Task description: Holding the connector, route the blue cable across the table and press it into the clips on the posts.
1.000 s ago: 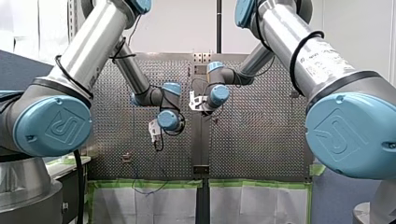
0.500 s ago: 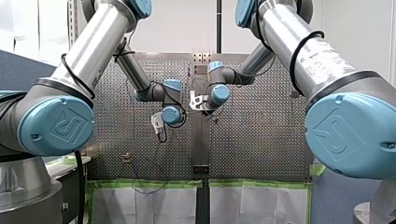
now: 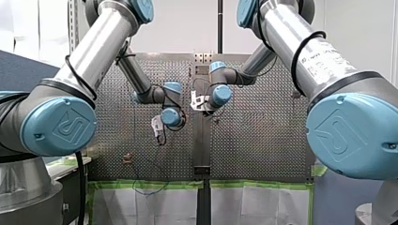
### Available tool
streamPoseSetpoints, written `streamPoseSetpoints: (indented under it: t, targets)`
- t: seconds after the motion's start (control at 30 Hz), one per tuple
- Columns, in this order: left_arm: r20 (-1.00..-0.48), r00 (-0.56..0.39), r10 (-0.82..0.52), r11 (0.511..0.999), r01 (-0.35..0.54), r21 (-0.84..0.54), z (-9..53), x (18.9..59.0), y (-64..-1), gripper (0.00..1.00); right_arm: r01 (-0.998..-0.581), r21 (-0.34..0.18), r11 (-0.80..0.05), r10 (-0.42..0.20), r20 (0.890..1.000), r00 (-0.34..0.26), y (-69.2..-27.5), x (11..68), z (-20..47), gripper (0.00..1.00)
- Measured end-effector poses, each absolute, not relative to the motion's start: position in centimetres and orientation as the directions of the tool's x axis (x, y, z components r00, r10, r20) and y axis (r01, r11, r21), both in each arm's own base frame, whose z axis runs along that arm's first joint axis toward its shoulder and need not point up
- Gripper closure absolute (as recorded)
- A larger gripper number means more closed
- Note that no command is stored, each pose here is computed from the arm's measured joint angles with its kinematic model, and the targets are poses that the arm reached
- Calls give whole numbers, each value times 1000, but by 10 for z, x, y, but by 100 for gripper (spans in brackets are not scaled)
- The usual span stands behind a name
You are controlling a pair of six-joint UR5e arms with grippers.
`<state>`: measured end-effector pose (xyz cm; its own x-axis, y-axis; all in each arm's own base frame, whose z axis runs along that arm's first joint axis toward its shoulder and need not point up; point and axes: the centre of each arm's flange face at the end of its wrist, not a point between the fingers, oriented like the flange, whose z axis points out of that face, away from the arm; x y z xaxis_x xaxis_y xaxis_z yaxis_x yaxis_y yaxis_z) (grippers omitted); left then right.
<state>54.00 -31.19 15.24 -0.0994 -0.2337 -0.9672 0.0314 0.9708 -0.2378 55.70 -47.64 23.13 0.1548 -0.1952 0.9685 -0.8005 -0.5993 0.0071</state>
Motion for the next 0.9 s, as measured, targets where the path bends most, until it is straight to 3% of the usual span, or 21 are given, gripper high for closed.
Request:
streamPoseSetpoints:
  t: [0.3, 0.33, 0.37, 0.4, 0.43, 0.47, 0.5, 0.53, 0.57, 0.6, 0.63, 0.9]
  targets:
    - [-967, -128, -220, 975, 18, -224, 144, 546, -316, 0, -798, 4, -602, -196, 969, 153, -476, 557, 231, 100]
    - [-967, -130, -218, 975, 18, -222, 144, 545, -316, 11, -798, 4, -602, -196, 969, 153, -476, 557, 231, 100]
    - [-968, -131, -215, 975, 18, -220, 144, 545, -317, 11, -798, 4, -602, -196, 969, 153, -476, 557, 231, 100]
    - [-968, -132, -214, 976, 17, -218, 144, 545, -317, 22, -798, 4, -602, -196, 969, 152, -476, 557, 231, 100]
    - [-968, -132, -212, 976, 16, -216, 144, 544, -317, 44, -798, 4, -602, -196, 969, 152, -476, 557, 231, 100]
    - [-969, -132, -210, 977, 13, -214, 143, 544, -317, 44, -798, 4, -602, -196, 969, 152, -476, 557, 231, 100]
    - [-969, -131, -209, 977, 10, -212, 143, 544, -317, 60, -798, 4, -602, -196, 969, 152, -476, 557, 231, 100]
    - [-970, -130, -208, 978, 7, -210, 143, 543, -317, 82, -798, 4, -603, -196, 969, 152, -476, 557, 231, 100]
    - [-970, -128, -206, 978, 1, -208, 144, 543, -317, 82, -798, 3, -603, -196, 969, 152, -476, 557, 232, 100]
    - [-971, -126, -205, 978, -5, -206, 144, 543, -317, 96, -797, 3, -603, -196, 969, 152, -476, 558, 232, 100]
    - [-971, -124, -205, 979, -10, -205, 144, 543, -317, 100, -797, 3, -604, -195, 969, 152, -476, 558, 232, 100]
    - [-973, -104, -206, 978, -39, -203, 150, 546, -317, 100, -792, 4, -610, -194, 969, 154, -472, 560, 234, 100]
